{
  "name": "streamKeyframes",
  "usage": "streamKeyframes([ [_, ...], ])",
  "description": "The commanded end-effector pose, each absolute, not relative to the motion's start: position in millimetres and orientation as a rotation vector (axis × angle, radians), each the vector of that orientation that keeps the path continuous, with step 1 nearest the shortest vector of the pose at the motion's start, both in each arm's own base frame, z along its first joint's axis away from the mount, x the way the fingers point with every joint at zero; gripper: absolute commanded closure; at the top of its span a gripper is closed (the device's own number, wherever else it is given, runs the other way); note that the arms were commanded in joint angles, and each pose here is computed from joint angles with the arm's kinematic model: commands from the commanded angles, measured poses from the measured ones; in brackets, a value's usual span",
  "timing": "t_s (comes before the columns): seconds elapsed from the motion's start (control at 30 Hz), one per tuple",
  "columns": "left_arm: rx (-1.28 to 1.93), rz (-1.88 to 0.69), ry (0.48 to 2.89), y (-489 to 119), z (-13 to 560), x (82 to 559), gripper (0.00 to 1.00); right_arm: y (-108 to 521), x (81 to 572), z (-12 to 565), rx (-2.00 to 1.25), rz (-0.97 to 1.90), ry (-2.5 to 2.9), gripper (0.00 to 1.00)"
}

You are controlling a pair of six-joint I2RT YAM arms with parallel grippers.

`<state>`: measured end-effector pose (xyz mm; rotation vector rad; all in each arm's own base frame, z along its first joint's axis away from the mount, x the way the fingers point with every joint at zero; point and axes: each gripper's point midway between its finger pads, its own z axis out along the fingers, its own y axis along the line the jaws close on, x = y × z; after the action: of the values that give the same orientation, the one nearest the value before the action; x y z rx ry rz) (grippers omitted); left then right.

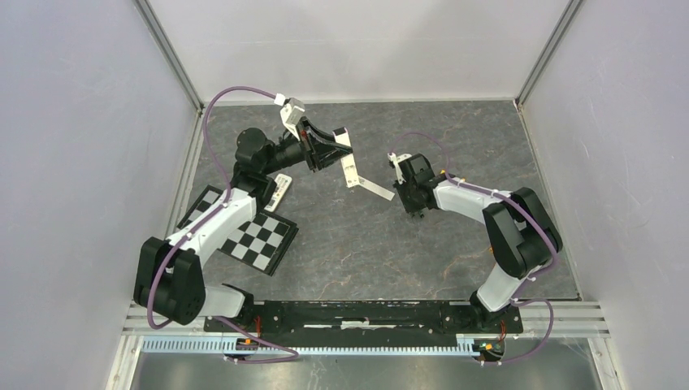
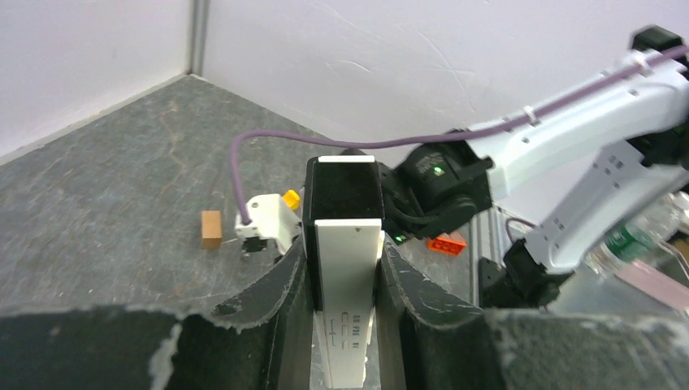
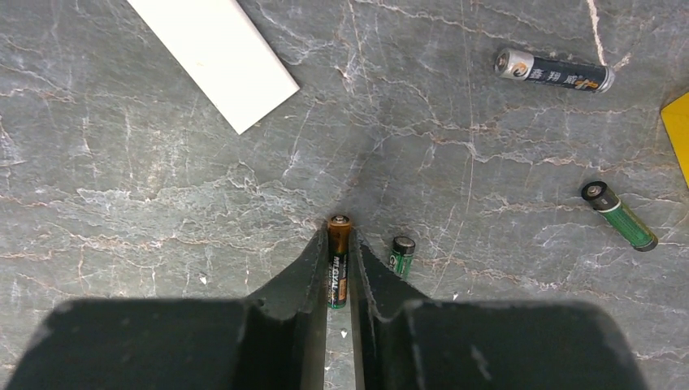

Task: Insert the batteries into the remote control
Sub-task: Pick up the battery from the center of the board, then load the battery into the remote control.

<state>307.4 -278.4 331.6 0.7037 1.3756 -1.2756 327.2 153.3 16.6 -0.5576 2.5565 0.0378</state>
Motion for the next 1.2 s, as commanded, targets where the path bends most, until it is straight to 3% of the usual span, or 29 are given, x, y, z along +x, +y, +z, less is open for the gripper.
streamKeyframes([
  [0.0, 0.523, -1.203, 1.412, -266.2, 337.0, 327.3, 0.81, 150.7, 329.6, 15.2, -0.518, 0.033, 2.539, 0.85],
  [0.27, 0.226, -1.199, 1.554, -252.5, 300.2, 349.2, 0.81, 165.2, 335.6, 47.4, -0.454, 0.165, 2.391, 0.89],
  [0.53, -0.048, -1.338, 1.672, -253.3, 262.0, 356.5, 0.86, 207.2, 339.7, 140.9, -0.385, 0.511, 2.049, 0.9],
  [0.87, -0.115, -1.52, 1.623, -263.3, 274.8, 350.5, 0.86, 270.5, 304.3, 267.8, -0.408, 0.931, 1.635, 0.9],
  [1.17, -0.117, -1.549, 1.617, -264.4, 279.6, 345.8, 0.85, 307.0, 288.5, 303.9, -0.473, 1.038, 1.519, 0.9],
])
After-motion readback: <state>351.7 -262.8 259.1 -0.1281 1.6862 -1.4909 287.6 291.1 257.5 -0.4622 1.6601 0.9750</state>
